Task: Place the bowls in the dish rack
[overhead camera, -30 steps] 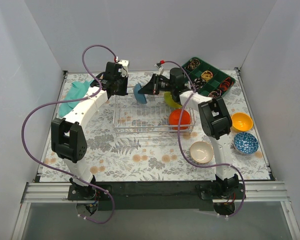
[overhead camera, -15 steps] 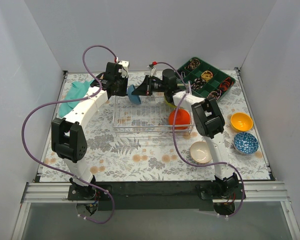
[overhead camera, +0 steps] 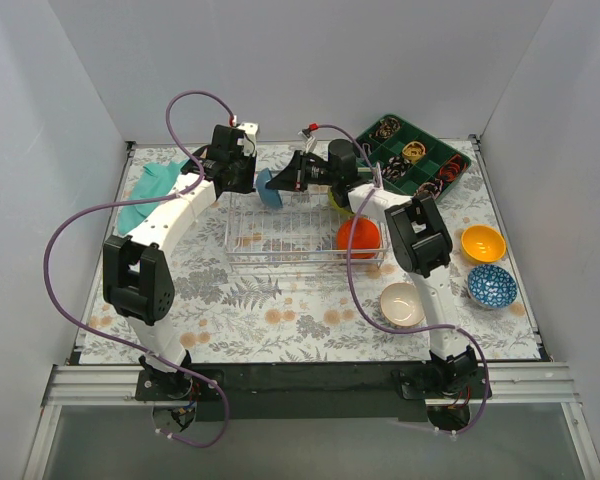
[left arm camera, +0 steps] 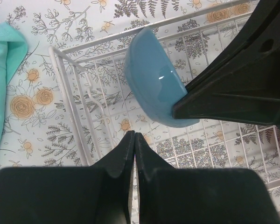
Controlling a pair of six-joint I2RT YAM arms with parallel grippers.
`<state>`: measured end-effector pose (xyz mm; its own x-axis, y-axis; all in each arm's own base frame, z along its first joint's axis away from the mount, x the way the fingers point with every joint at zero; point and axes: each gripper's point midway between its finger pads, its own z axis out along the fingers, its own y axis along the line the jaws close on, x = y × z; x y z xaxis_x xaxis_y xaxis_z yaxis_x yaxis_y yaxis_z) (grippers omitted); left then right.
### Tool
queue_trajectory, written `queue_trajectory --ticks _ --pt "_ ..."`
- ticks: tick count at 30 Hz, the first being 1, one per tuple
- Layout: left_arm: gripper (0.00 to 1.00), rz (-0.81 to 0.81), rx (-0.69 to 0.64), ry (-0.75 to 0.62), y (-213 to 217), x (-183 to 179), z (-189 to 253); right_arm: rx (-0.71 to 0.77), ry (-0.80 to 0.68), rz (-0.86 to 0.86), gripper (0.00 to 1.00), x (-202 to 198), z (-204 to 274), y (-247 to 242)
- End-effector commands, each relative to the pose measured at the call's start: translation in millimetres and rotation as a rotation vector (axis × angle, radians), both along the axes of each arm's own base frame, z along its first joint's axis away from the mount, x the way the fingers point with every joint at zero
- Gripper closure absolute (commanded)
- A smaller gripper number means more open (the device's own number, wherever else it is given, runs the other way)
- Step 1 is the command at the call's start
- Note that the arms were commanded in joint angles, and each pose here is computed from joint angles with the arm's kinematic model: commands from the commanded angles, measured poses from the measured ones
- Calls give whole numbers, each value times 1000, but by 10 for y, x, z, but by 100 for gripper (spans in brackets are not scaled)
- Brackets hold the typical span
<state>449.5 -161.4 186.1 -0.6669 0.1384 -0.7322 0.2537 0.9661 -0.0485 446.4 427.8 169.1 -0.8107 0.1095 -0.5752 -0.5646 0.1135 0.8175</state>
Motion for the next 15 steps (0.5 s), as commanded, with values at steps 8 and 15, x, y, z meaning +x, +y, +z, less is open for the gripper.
queue_trajectory --ticks 8,15 --pt "100 -18 -14 -9 -55 59 31 -130 28 -213 99 420 -397 -518" --pt "100 -23 -21 -3 -75 64 4 -193 11 -263 91 437 -420 -751"
